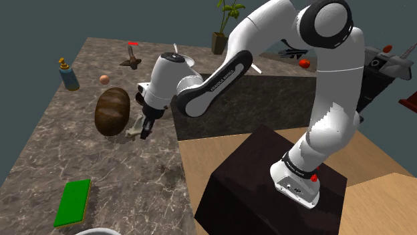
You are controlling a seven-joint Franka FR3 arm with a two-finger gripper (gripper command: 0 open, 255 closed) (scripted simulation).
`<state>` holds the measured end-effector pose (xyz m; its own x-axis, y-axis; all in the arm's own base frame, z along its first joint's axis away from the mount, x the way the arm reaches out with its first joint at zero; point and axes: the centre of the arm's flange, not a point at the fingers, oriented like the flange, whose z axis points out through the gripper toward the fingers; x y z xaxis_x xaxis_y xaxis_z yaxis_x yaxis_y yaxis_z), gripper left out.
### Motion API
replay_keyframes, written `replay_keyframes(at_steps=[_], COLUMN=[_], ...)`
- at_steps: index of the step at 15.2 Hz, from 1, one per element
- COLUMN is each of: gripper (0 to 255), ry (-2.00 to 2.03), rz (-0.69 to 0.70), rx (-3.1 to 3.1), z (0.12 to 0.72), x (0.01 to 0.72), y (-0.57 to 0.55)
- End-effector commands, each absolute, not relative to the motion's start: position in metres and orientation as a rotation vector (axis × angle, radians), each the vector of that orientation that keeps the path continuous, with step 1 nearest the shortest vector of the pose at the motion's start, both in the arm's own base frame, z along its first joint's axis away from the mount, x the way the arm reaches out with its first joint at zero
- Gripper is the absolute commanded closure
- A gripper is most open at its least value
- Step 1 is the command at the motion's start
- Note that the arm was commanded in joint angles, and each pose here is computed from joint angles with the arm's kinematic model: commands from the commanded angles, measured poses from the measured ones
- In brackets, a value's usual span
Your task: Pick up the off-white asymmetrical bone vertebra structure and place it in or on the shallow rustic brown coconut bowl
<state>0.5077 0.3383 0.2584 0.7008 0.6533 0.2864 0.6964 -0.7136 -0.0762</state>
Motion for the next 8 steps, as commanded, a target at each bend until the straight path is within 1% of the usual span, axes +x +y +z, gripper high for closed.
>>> replay_keyframes(at_steps=[1, 8], gripper=[255, 255], ry=[-1.096, -1.096], rz=[-0.358, -0.358], rx=[-2.728, -2.728], z=[0.261, 0.259], x=[0.524, 0.59], y=[0.32, 0.255])
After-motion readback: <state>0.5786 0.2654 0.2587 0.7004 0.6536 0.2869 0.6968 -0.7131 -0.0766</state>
